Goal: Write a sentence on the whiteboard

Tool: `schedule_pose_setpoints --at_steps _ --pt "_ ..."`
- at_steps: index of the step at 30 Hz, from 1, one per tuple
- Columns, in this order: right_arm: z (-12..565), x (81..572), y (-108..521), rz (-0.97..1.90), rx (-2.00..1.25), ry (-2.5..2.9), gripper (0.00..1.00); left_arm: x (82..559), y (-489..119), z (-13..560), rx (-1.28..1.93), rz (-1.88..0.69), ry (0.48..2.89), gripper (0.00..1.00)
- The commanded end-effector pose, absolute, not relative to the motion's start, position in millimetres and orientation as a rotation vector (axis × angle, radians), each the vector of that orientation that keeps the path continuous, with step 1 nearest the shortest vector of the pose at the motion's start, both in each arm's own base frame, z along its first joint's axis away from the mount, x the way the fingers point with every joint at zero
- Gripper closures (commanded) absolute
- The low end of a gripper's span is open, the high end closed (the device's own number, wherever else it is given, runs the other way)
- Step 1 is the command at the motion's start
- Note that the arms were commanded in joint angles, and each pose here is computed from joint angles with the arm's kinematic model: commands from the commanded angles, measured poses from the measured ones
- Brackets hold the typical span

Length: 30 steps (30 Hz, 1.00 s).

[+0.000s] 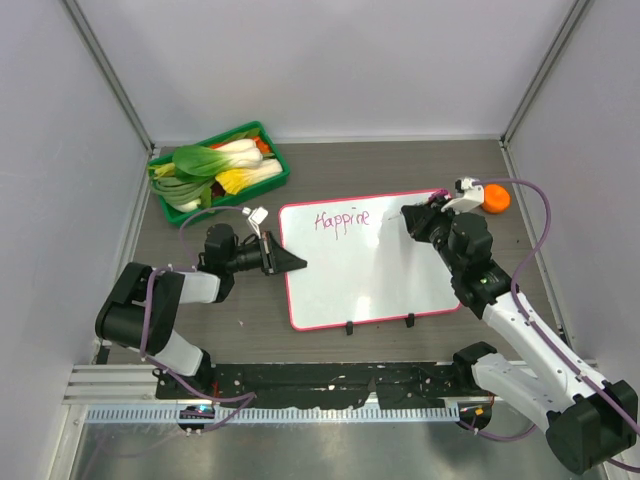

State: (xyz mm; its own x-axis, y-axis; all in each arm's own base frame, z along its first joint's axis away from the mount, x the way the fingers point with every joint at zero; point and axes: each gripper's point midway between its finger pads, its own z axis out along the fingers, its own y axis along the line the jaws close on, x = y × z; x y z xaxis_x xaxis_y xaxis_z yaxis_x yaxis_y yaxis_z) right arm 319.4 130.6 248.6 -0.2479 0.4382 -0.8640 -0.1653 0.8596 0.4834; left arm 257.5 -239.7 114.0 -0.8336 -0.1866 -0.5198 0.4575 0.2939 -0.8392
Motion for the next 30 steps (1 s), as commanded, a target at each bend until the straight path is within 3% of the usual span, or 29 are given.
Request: schedule_pose_setpoints --at_steps 1,30 --pt "264 320 126 0.572 0.216 1.685 0.99 260 -232 71 0.205 -1.397 2.158 1.00" --pt "275 335 120 0.528 0.235 1.660 0.99 260 -232 70 0.205 -1.391 2.162 1.00"
